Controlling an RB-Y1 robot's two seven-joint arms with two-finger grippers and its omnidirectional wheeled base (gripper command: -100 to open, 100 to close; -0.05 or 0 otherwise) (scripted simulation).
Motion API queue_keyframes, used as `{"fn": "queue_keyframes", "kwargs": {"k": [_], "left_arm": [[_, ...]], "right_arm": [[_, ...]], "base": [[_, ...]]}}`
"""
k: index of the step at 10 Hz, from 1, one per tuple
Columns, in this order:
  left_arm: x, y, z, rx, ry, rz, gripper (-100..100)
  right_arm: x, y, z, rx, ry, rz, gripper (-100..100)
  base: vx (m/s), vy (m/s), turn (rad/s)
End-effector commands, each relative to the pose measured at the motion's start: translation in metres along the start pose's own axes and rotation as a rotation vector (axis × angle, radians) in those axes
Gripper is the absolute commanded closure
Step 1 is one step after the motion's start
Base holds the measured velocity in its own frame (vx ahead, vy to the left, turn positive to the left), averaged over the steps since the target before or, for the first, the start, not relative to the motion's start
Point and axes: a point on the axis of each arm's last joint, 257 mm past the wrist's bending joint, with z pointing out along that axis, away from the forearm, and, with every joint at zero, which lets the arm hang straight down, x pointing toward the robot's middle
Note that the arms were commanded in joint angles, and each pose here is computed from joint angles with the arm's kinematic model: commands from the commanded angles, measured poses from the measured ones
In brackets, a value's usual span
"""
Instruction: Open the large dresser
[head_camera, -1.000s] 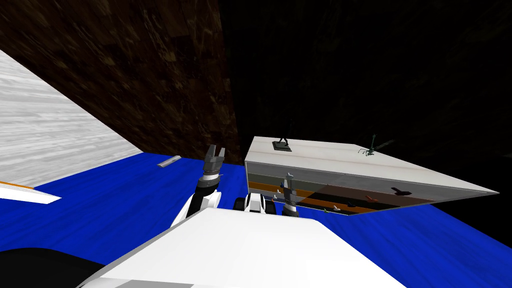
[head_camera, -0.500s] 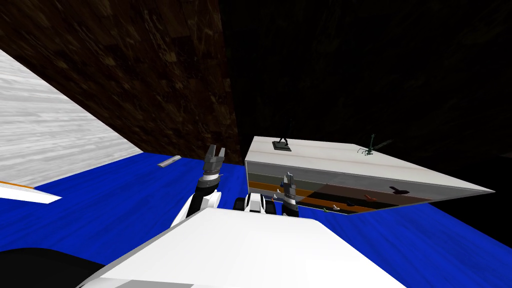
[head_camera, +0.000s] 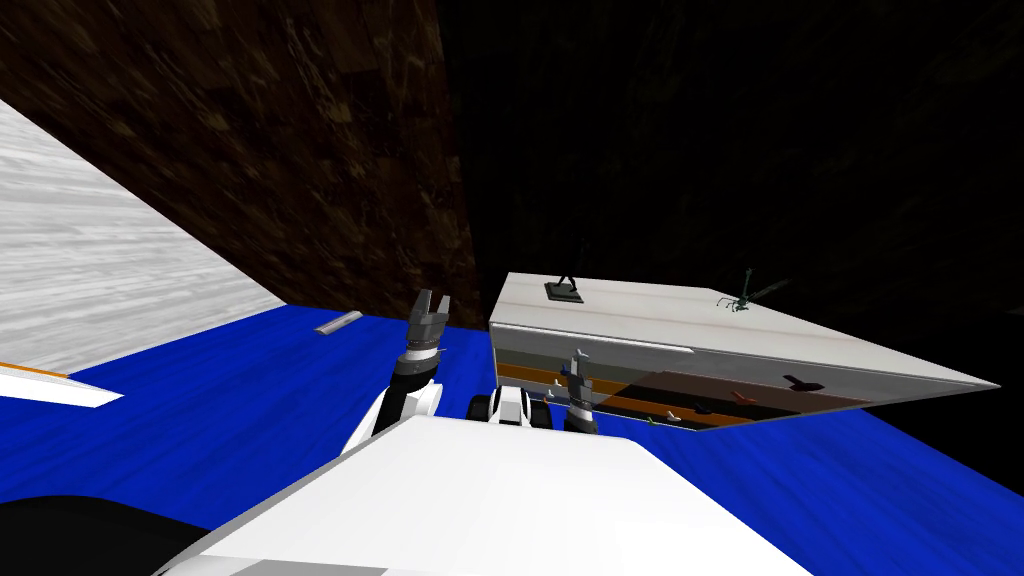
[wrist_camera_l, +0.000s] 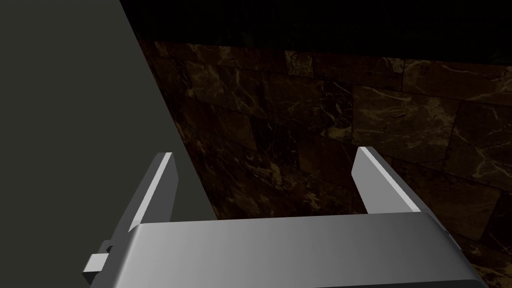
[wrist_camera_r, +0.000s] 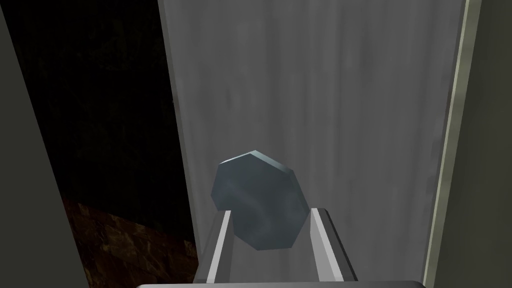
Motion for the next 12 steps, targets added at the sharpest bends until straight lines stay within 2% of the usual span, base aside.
{"fn": "queue_keyframes", "kwargs": {"k": [1,3,6,7,11,12], "left_arm": [[0.0,0.0,0.0,0.0,0.0,0.0,0],[0.0,0.0,0.0,0.0,0.0,0.0,0],[0.0,0.0,0.0,0.0,0.0,0.0,0],[0.0,0.0,0.0,0.0,0.0,0.0,0],[0.0,0.0,0.0,0.0,0.0,0.0,0],[0.0,0.0,0.0,0.0,0.0,0.0,0]], "right_arm": [[-0.003,-0.003,0.004,0.0,-0.005,0.003,100],[-0.007,-0.007,0.012,0.0,-0.014,0.007,100],[-0.01,-0.01,0.018,0.0,-0.021,0.01,100],[-0.011,-0.002,0.009,-0.029,-0.025,0.005,100],[-0.019,-0.017,0.005,0.0,-0.04,0.02,100],[-0.02,-0.008,-0.001,-0.033,-0.046,0.014,100]], "base": [[-0.082,-0.001,-0.037],[-0.185,0.019,-0.057],[-0.14,0.002,-0.022],[-0.034,-0.003,-0.001],[-0.152,-0.008,-0.045],[-0.071,0.004,-0.004]]}}
